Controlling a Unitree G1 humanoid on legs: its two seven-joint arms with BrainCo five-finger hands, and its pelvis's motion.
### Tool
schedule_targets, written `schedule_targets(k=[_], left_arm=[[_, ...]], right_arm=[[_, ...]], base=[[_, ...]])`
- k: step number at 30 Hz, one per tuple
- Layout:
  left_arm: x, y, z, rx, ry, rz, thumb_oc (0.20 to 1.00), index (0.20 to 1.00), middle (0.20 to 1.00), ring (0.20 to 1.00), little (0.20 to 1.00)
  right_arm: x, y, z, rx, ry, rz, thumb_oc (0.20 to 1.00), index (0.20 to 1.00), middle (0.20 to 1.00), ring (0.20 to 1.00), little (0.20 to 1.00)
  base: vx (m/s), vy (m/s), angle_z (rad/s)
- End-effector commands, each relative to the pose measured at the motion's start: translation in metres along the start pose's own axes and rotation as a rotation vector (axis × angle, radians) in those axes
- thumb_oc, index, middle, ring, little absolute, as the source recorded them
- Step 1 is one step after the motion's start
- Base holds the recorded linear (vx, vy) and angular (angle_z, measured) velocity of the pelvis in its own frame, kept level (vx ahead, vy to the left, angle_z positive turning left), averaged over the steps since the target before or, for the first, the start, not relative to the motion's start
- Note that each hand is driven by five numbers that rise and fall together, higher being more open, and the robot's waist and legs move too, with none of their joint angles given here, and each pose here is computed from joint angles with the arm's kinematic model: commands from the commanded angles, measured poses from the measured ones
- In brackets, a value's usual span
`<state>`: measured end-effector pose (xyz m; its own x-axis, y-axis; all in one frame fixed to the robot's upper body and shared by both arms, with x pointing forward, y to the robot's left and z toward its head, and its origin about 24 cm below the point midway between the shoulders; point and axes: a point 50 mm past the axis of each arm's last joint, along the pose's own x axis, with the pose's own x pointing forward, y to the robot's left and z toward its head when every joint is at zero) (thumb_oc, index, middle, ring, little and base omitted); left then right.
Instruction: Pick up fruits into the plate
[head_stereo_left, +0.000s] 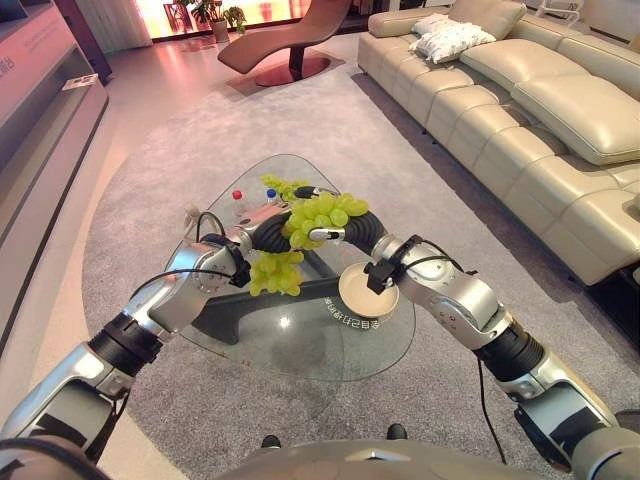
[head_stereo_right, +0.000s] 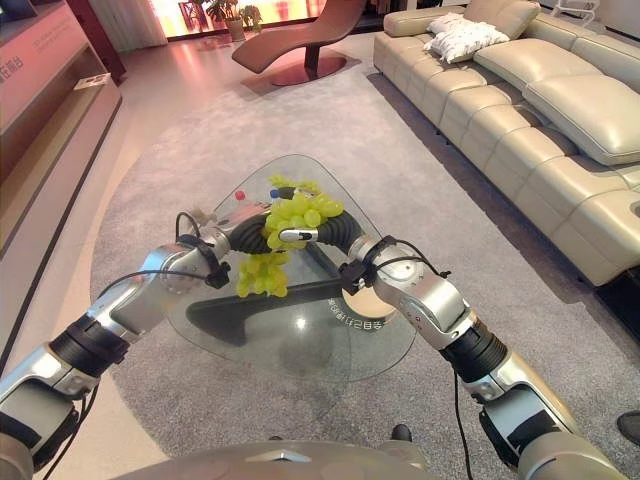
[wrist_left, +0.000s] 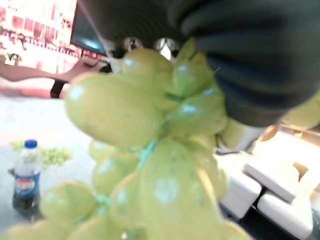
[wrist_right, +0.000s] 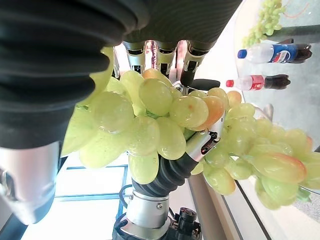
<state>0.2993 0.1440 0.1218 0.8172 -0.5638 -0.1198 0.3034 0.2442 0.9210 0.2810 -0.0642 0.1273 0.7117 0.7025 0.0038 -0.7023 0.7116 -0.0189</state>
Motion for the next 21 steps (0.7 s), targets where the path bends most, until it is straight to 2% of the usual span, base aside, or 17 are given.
schedule_targets(k=[1,5,6,7,8,21], left_arm=[[0.021,0.042,0.039,0.042,-0.161,0.057,0.200,0.200,0.200,0.200,0.200],[0.021,0.032,0.035,0.002,-0.146,0.021,0.200,0.200,0.200,0.200,0.200],[0.021,0.031,0.034,0.003,-0.147,0.022,0.200,0.200,0.200,0.200,0.200],[0.021,0.029,0.034,0.004,-0.148,0.018,0.200,0.200,0.200,0.200,0.200],[0.021,0.028,0.035,0.004,-0.151,0.010,0.200,0.200,0.200,0.200,0.200],[0.023,0.015,0.042,-0.044,-0.176,-0.067,0.200,0.200,0.200,0.200,0.200]], right_arm=[[0.018,0.042,0.065,-0.059,-0.313,0.200,1.000,1.000,1.000,1.000,1.000],[0.018,0.041,0.070,-0.101,-0.349,0.179,1.000,1.000,1.000,1.000,1.000],[0.017,0.042,0.070,-0.110,-0.356,0.179,0.849,0.849,0.849,0.849,0.849],[0.017,0.042,0.071,-0.117,-0.361,0.176,0.454,0.454,0.454,0.454,0.454],[0.016,0.041,0.072,-0.128,-0.374,0.167,0.200,0.200,0.200,0.200,0.200],[0.011,0.038,0.081,-0.182,-0.453,0.090,0.200,0.200,0.200,0.200,0.200]], base=[[0.00,0.000,0.00],[0.00,0.000,0.00],[0.00,0.000,0.00],[0.00,0.000,0.00],[0.00,0.000,0.00],[-0.01,0.003,0.02]])
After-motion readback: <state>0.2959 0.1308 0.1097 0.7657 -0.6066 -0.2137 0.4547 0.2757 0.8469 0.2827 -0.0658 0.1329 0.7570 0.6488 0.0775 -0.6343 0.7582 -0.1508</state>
